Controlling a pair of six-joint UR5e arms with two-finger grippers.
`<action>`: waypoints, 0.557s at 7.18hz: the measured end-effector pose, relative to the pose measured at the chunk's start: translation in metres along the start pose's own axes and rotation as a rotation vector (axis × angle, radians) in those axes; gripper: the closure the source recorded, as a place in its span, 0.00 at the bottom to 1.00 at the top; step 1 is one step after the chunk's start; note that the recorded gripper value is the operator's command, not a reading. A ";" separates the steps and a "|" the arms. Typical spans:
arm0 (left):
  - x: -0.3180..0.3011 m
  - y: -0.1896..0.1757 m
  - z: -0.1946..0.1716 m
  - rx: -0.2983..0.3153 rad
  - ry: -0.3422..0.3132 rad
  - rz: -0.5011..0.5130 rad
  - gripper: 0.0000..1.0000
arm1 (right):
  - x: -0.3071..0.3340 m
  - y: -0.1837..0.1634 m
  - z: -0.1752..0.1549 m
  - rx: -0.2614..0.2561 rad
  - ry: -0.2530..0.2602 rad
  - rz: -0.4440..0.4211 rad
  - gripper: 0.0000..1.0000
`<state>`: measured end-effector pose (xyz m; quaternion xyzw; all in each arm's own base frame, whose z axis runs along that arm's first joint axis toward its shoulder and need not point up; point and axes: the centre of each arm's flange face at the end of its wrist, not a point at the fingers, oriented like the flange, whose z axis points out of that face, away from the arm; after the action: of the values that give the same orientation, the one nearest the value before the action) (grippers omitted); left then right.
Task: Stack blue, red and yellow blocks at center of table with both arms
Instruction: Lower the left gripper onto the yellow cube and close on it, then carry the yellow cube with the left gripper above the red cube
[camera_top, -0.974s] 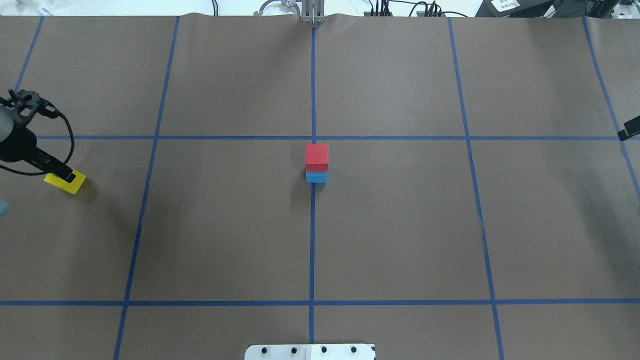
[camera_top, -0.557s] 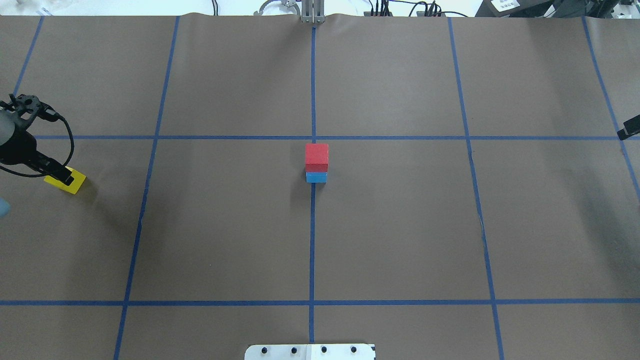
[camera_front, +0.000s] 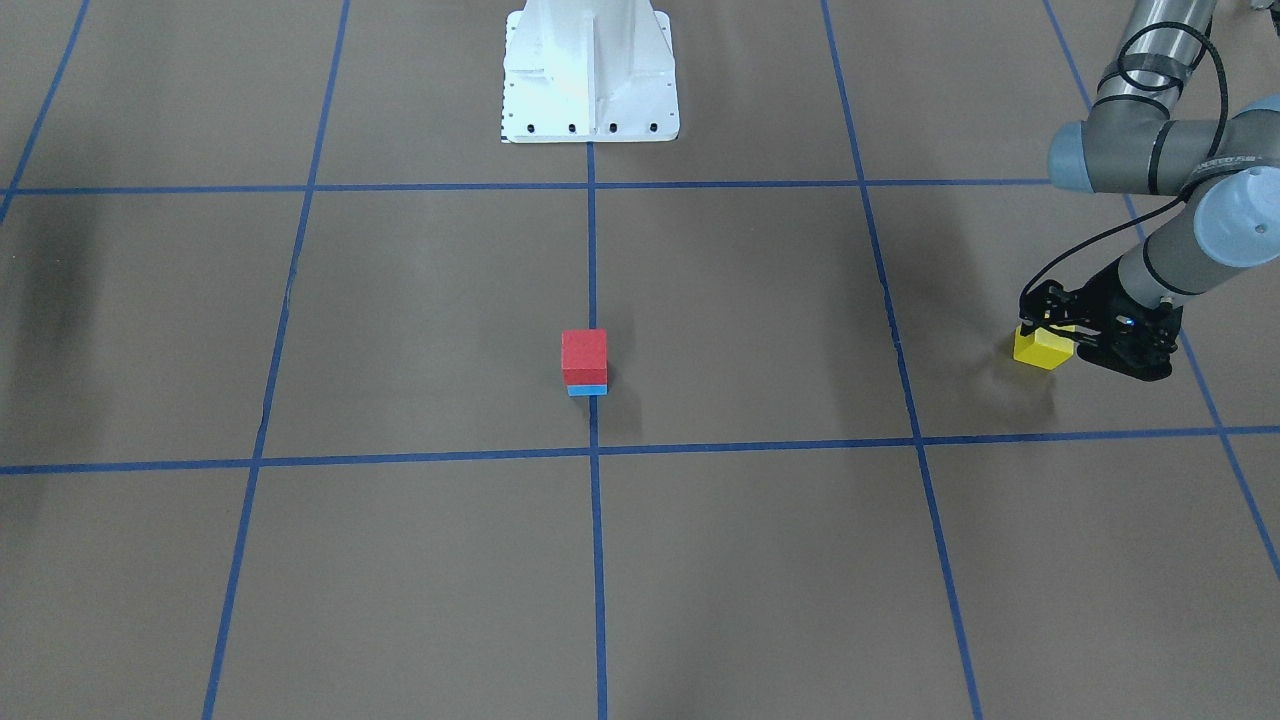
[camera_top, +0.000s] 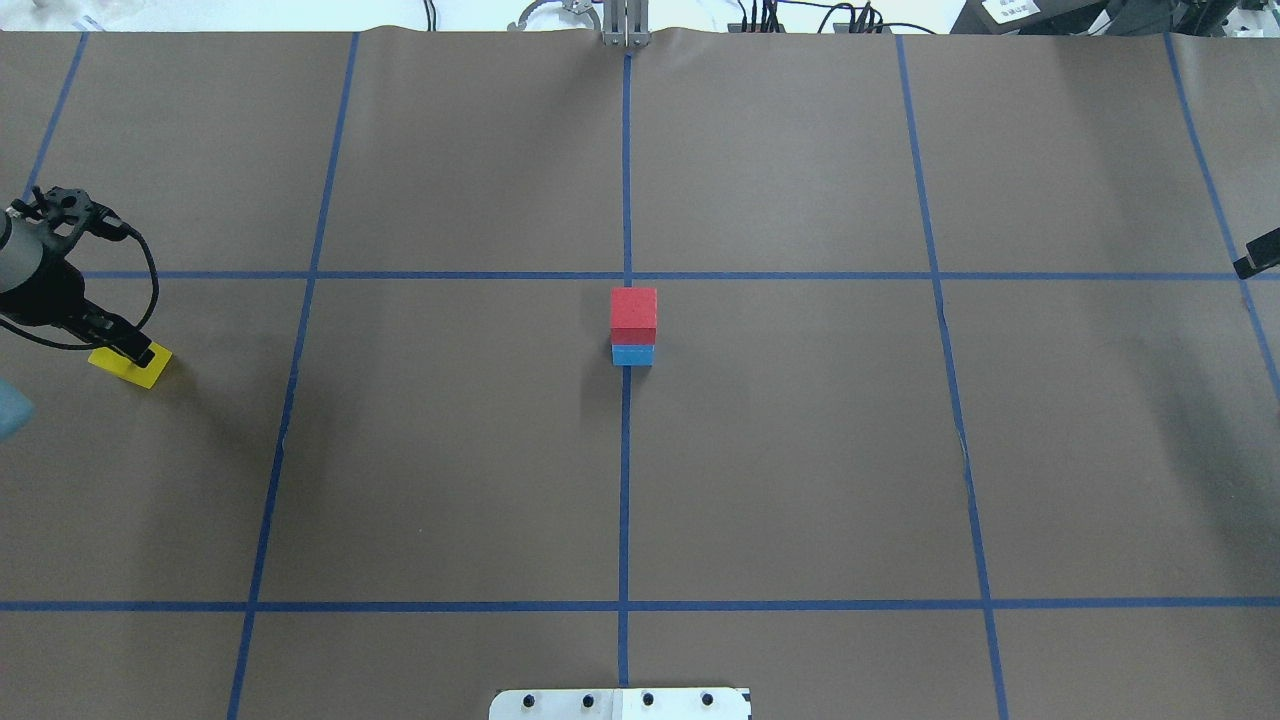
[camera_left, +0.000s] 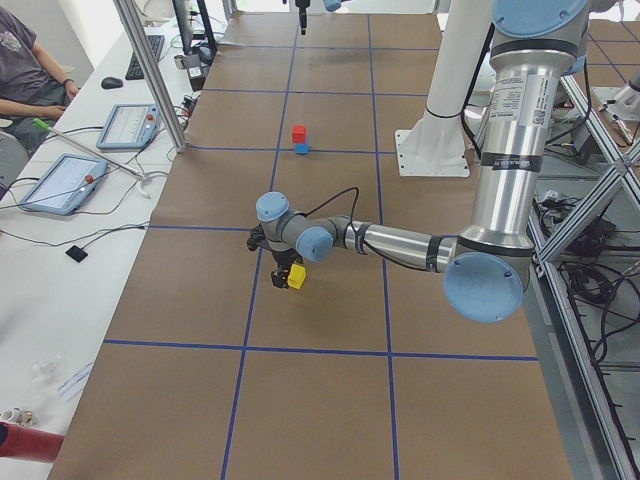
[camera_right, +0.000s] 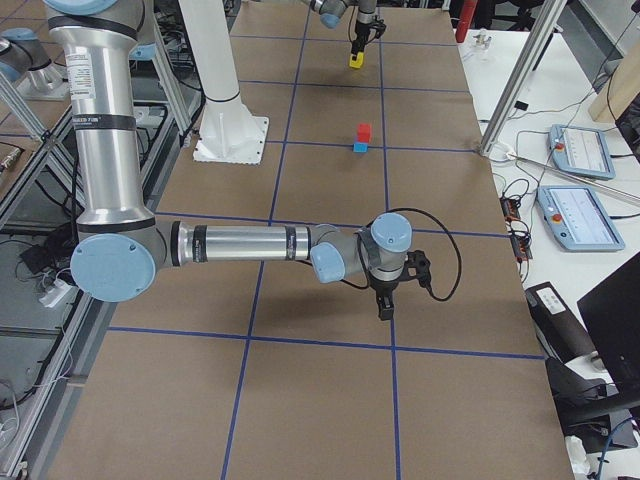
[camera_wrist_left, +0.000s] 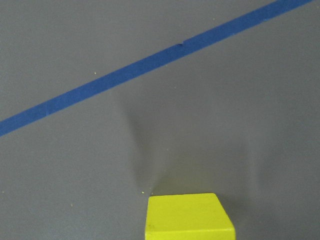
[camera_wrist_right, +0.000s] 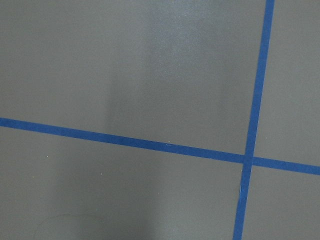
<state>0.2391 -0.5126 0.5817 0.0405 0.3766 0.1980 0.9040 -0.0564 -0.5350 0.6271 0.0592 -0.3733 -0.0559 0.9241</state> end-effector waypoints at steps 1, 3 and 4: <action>0.001 -0.001 0.000 0.001 0.001 -0.007 1.00 | 0.000 0.000 0.000 0.000 0.000 0.000 0.00; 0.023 -0.013 -0.019 0.028 0.032 -0.045 1.00 | -0.001 -0.001 0.000 0.001 0.000 -0.001 0.00; 0.058 -0.031 -0.052 0.052 0.084 -0.093 1.00 | -0.001 -0.002 -0.001 0.002 0.000 -0.002 0.00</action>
<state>0.2507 -0.5226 0.4991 0.0382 0.4208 0.1475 0.8943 -0.0567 -0.5363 0.6258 0.0604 -0.3734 -0.0562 0.9240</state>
